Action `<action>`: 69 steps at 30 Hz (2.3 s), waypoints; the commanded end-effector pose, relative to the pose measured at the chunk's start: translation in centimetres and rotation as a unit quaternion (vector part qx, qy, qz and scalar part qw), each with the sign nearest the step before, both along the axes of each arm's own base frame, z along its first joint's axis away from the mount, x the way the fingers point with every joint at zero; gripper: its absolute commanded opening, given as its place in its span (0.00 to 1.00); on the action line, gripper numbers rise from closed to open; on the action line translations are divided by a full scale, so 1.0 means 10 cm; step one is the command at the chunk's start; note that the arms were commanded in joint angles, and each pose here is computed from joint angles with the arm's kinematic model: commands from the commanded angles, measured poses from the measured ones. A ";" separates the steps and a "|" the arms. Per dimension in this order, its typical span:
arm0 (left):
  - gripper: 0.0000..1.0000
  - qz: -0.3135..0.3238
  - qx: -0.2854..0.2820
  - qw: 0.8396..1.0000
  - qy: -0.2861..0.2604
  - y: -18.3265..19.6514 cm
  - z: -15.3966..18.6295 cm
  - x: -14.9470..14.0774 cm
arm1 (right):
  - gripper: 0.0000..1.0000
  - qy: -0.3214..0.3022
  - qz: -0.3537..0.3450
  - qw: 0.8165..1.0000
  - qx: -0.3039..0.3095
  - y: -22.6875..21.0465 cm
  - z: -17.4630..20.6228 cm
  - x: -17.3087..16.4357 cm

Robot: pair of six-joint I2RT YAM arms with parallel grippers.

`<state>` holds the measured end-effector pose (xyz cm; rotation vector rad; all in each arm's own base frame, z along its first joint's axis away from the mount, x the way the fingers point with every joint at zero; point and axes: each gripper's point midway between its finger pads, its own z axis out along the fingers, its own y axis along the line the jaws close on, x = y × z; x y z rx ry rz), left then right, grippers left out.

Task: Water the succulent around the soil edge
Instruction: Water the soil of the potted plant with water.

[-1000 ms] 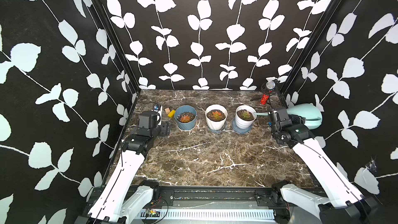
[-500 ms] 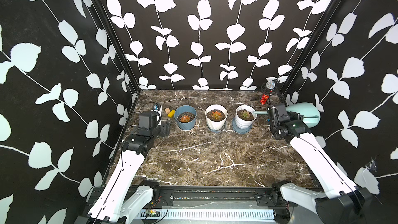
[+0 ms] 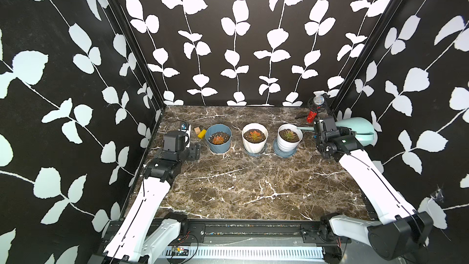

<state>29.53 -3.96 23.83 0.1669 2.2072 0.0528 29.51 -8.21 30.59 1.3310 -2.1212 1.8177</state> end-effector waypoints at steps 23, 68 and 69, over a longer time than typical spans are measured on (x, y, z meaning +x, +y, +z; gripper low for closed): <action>0.83 0.000 0.011 1.000 0.002 0.03 0.00 -0.05 | 0.00 -0.143 -0.002 0.986 0.082 0.16 0.46 0.15; 0.83 -0.001 0.007 1.000 0.006 0.01 -0.03 -0.04 | 0.00 -0.087 0.158 0.983 0.028 1.37 0.41 0.57; 0.83 -0.002 0.006 1.000 0.006 0.01 -0.02 -0.04 | 0.00 -0.087 0.159 0.983 0.028 1.38 0.40 0.57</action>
